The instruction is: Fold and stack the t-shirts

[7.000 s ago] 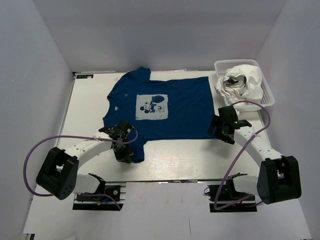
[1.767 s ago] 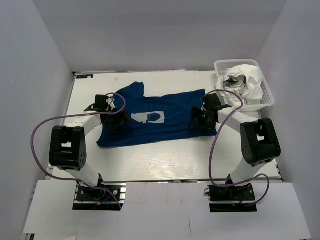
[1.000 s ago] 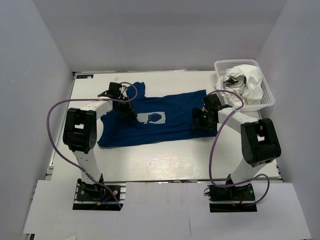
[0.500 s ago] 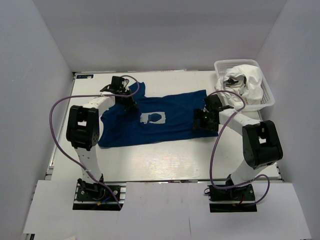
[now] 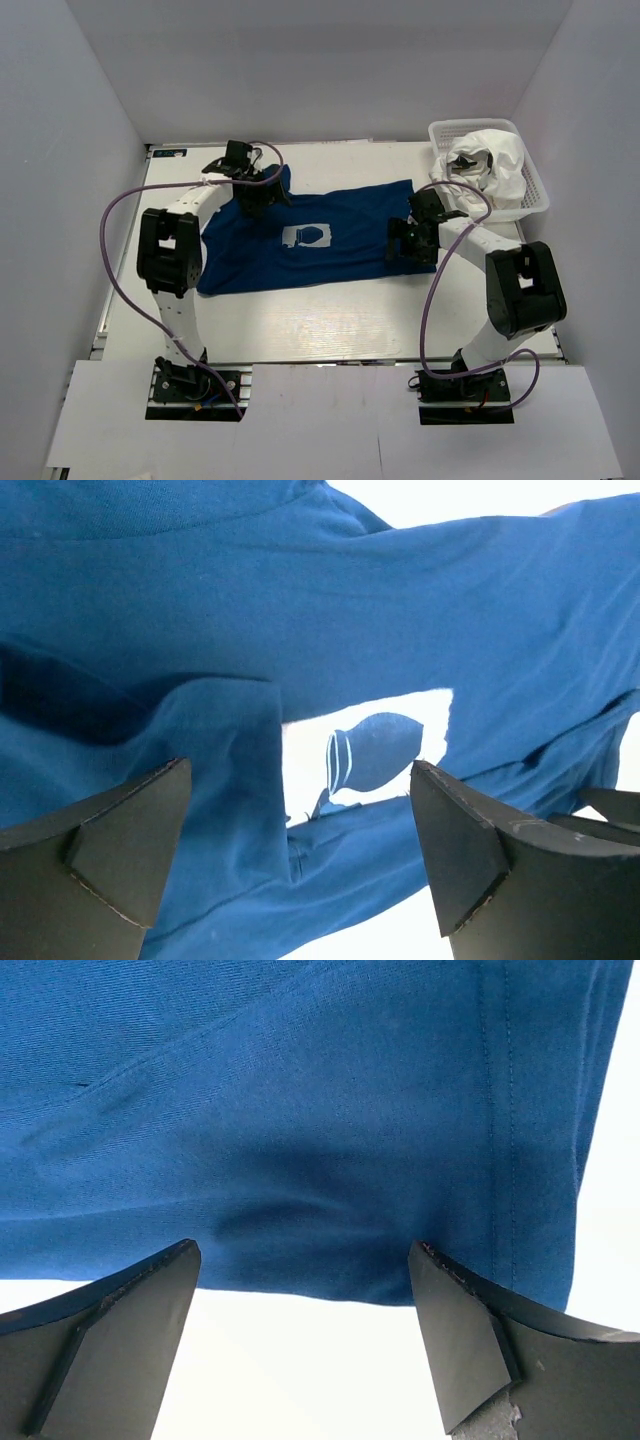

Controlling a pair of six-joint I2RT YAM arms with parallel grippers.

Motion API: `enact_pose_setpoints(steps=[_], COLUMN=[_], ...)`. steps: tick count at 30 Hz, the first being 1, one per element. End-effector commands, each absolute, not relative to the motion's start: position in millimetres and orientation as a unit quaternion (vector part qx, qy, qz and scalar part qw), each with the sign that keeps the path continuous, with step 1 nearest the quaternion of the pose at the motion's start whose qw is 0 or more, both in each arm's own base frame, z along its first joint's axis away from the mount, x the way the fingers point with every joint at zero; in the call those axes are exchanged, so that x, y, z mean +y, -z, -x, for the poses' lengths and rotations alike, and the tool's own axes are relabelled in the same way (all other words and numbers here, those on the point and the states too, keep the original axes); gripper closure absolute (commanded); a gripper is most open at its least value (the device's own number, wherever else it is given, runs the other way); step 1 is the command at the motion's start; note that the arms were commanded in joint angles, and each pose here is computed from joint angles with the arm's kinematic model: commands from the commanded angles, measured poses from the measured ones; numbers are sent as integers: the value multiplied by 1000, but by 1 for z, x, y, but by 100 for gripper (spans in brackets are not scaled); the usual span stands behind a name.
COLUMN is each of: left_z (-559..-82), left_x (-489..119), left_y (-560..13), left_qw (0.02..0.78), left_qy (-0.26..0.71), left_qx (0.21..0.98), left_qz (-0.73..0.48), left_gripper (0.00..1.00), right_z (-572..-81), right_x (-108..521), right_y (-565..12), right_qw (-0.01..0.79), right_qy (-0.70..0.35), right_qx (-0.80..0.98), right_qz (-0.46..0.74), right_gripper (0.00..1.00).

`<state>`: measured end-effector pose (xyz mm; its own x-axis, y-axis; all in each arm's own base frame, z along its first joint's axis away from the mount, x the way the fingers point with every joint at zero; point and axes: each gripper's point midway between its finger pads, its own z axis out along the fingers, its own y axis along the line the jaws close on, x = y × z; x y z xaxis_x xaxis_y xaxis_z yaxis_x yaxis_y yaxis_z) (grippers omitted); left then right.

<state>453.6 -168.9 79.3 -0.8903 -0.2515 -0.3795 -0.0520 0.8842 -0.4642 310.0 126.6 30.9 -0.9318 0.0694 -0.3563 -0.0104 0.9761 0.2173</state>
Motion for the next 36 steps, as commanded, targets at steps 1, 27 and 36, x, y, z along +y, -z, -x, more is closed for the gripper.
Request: enact_pose_setpoints(steps=[1, 27, 36], left_z=[-447, -252, -187], left_x=[-161, -86, -77], left_y=[-119, -21, -22], left_qw=[257, 111, 46], left_qy=[224, 132, 102], left_qx=[938, 954, 951], left_qz=[68, 247, 288], left_gripper=[0, 0, 0], right_z=[-324, -307, -234], right_x=[129, 110, 116], right_y=[-61, -20, -14], right_qw=[222, 199, 159], right_qy=[-113, -69, -120], right_qx=[968, 976, 980], right_qz=[-14, -62, -29], right_gripper=[10, 10, 10])
